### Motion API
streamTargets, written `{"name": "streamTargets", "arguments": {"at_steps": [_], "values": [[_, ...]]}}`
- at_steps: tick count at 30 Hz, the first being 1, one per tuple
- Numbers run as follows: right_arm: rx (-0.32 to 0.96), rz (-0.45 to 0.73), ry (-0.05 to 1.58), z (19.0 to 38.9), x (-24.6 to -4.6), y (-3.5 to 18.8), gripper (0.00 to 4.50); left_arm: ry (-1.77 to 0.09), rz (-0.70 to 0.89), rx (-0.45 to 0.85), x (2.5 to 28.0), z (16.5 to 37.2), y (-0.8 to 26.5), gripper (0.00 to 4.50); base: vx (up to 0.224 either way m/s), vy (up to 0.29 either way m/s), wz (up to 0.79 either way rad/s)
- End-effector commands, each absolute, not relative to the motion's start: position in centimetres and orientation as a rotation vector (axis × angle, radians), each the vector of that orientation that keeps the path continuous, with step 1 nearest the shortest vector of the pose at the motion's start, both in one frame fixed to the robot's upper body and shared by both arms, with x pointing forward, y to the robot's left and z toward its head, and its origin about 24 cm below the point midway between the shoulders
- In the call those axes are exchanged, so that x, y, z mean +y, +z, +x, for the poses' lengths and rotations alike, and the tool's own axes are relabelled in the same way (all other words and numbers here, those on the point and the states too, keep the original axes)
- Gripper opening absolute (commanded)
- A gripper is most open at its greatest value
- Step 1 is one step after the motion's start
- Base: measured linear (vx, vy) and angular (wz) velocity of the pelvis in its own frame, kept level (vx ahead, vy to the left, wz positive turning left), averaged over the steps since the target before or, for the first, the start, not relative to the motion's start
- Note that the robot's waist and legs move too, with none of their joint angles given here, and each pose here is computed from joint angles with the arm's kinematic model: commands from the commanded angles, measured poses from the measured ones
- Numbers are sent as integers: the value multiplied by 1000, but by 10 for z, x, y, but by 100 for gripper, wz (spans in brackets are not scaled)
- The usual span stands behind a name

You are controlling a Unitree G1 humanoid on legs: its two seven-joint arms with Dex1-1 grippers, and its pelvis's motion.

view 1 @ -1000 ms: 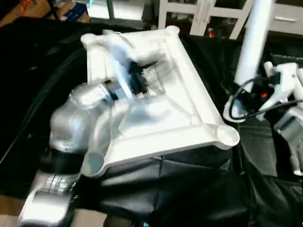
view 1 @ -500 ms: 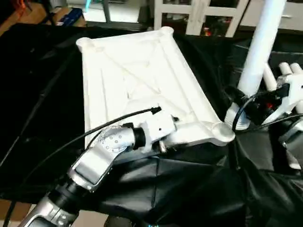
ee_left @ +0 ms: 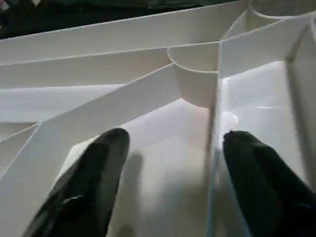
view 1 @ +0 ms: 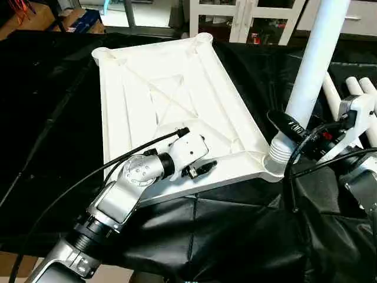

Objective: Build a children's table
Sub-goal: Insert table leg to table base

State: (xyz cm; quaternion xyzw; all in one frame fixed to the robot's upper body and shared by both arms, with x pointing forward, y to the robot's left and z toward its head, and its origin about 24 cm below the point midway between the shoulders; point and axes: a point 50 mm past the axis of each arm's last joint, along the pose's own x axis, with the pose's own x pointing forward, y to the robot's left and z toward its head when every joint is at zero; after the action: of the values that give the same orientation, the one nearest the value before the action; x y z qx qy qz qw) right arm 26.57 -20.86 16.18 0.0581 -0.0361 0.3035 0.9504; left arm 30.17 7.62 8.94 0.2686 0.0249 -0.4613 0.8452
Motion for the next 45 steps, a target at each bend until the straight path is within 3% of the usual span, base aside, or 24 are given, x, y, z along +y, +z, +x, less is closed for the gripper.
{"name": "streamTargets", "arguments": {"at_steps": [1,15,17,22,29,35,37,41,45], "values": [[-114,101,624,262,-207,168,186,-994,595,156,83,297,68,314,0,0,0],[-182,95,651,263,-203,176,186,-950,640,229,103,300,58,190,0,0,0],[-181,71,669,262,-199,175,186,-819,464,108,102,316,84,163,0,0,0],[-163,57,709,263,-190,171,186,-834,88,-170,99,330,155,158,0,0,0],[-138,25,766,262,-181,165,186,-971,-57,-286,79,325,198,158,0,0,0],[-117,-11,787,262,-177,161,186,-825,10,-273,69,338,213,158,0,0,0],[-104,-31,800,261,-174,157,186,-865,-13,-322,52,333,233,158,0,0,0],[-96,-43,803,261,-174,155,186,-948,-43,-379,43,322,249,158,0,0,0],[-87,-56,782,261,-178,153,186,-1214,-188,-520,35,284,278,158,0,0,0]]}}
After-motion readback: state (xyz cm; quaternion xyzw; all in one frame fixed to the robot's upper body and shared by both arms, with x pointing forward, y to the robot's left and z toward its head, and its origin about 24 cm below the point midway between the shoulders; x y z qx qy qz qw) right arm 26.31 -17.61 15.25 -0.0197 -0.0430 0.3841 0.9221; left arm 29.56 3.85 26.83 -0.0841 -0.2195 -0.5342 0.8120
